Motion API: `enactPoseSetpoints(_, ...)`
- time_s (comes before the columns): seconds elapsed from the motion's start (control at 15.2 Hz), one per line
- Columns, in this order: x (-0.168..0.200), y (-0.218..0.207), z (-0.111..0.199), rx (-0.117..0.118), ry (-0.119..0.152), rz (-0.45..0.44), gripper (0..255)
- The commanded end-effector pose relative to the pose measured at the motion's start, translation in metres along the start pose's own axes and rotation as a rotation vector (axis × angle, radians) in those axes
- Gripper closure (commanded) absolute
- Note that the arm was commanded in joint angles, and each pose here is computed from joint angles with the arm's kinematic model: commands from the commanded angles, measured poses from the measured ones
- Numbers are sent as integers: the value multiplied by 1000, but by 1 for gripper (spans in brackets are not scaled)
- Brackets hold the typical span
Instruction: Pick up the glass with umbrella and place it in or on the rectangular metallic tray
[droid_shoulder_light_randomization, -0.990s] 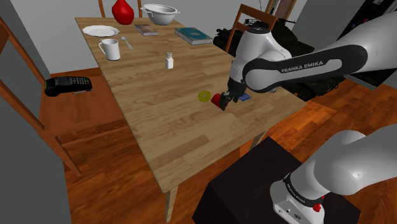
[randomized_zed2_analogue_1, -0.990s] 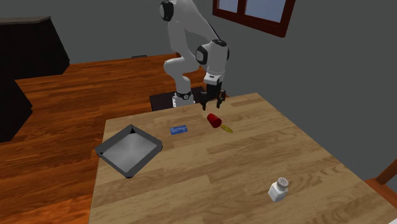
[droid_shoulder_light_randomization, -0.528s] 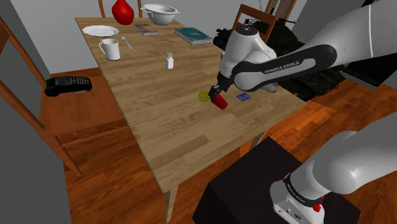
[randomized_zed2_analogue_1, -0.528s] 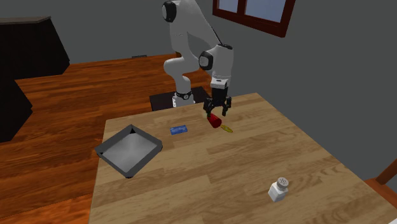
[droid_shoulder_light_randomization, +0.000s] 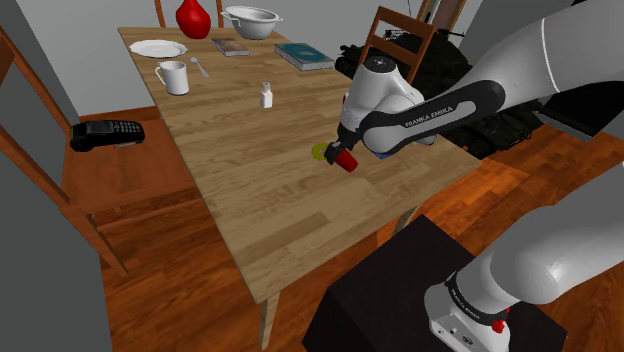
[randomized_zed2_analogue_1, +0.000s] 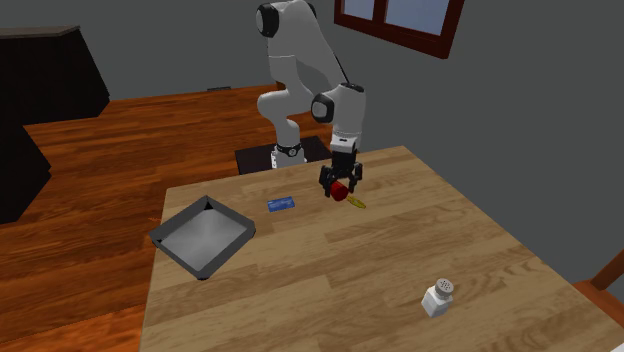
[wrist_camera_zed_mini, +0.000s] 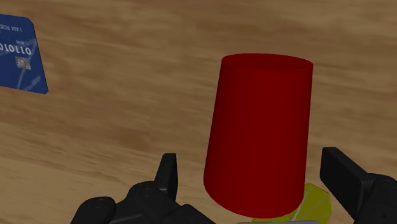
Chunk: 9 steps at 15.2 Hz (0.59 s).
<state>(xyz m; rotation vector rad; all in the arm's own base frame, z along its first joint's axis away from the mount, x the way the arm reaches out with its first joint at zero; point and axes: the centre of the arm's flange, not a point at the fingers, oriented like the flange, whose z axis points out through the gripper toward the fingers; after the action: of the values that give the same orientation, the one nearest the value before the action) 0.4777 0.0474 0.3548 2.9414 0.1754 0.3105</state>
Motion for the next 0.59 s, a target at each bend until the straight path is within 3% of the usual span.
enactPoseSetpoints(0.0,0,0,1,0,1,0,0)
enactPoseSetpoints(0.33,0,0,1,0,1,0,0)
enactPoseSetpoints(0.4,0,0,1,0,1,0,255)
enactPoseSetpoints(0.53,0,0,1,0,1,0,255)
